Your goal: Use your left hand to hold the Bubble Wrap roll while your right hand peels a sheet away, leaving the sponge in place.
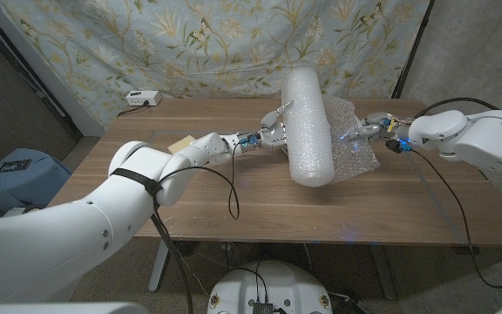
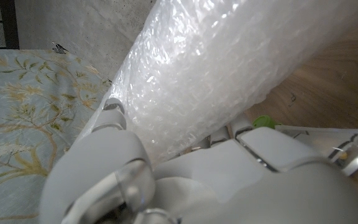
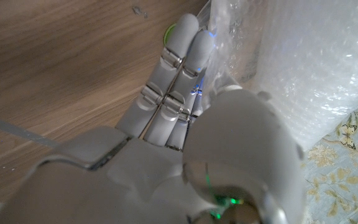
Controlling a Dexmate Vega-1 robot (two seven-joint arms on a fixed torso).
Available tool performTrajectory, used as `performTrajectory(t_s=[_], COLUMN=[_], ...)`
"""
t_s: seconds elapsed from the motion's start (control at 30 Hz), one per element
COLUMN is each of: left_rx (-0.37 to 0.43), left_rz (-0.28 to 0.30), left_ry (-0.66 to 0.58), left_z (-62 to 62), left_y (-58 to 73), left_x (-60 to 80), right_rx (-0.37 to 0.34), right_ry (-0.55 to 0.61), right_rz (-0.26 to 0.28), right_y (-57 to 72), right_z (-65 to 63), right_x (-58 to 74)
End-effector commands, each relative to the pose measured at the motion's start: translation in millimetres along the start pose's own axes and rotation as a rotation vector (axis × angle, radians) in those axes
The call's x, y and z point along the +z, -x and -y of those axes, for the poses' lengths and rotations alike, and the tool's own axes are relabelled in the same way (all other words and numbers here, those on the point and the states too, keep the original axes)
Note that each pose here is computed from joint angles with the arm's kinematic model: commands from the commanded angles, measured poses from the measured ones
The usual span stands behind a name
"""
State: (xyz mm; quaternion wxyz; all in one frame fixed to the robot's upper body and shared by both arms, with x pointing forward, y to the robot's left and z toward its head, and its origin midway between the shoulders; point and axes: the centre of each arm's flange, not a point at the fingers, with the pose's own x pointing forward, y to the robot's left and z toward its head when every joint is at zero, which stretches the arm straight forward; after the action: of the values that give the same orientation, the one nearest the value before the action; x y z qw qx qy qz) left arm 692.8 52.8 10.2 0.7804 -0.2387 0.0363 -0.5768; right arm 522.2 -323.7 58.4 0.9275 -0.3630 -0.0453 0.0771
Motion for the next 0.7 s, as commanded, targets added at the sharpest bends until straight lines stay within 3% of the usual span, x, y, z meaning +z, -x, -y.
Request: performTrajectory(t_s=[0.03, 0.7], left_rx=[-0.007, -0.068], left_rz=[0.05, 0.151], left_ry=[0.03, 0.138], left_z=[-4.4, -5.3], left_y=[0.1, -1.6], left_x=[-10.1, -31.2], right_rx=[0.019, 0.043], right_ry=[0.022, 0.061], right_rz=[-0.035, -0.065], right_y=[-1.8, -5.5], right_z=[3.1, 8.6], right_x=[-1.7, -1.1])
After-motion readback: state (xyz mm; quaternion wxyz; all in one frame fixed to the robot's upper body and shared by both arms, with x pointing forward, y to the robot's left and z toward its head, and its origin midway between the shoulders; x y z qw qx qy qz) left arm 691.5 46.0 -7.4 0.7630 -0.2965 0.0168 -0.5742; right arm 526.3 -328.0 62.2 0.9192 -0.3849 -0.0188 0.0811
